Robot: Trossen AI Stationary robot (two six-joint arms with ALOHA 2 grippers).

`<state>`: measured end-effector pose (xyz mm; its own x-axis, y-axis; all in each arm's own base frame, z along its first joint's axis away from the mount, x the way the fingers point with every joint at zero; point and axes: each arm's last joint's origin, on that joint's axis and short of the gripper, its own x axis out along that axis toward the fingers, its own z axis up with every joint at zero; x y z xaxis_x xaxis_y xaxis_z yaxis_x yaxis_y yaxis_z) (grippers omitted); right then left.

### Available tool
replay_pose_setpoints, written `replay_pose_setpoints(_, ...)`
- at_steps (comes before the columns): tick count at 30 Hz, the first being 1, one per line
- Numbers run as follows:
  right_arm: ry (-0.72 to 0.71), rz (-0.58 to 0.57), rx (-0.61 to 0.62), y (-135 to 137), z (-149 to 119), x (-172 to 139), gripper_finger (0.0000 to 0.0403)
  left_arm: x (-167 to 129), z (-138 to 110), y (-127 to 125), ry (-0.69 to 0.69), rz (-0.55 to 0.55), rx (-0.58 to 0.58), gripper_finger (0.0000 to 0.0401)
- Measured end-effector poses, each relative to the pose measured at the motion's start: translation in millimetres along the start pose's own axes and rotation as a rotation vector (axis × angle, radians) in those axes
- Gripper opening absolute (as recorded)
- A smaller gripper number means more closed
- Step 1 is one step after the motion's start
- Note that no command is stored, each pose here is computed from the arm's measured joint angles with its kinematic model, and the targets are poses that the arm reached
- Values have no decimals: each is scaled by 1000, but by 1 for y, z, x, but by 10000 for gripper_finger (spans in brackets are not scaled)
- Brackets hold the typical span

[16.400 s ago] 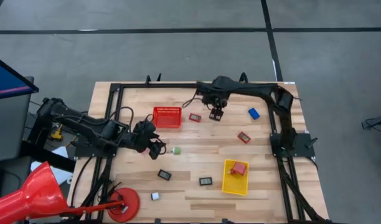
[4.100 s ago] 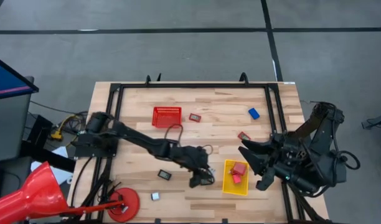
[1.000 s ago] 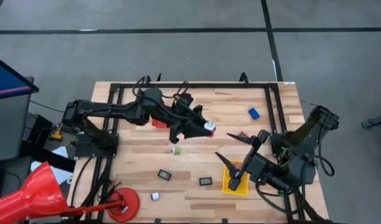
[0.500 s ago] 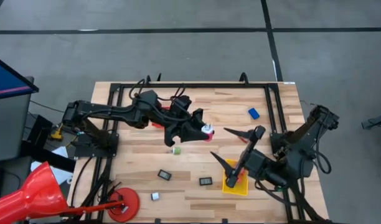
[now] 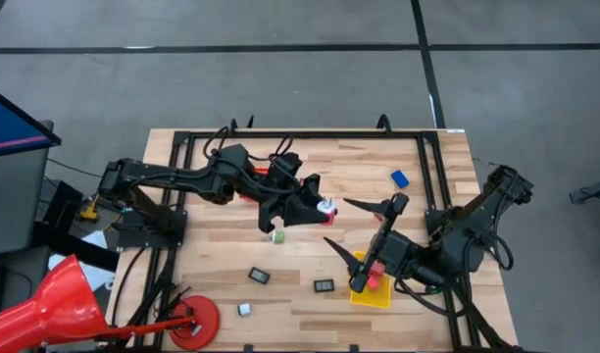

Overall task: Pick & Place Office items
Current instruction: Put the pink charger adapter into the yellow basket

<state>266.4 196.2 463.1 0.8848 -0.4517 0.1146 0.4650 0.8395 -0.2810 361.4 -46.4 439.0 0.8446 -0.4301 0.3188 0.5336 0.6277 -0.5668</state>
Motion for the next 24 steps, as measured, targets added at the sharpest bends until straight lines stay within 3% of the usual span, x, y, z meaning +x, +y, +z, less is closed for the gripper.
replay_pose_setpoints(24,-18,11,28,-5,-3,15,351,1,-1,1,2,5,-6,139)
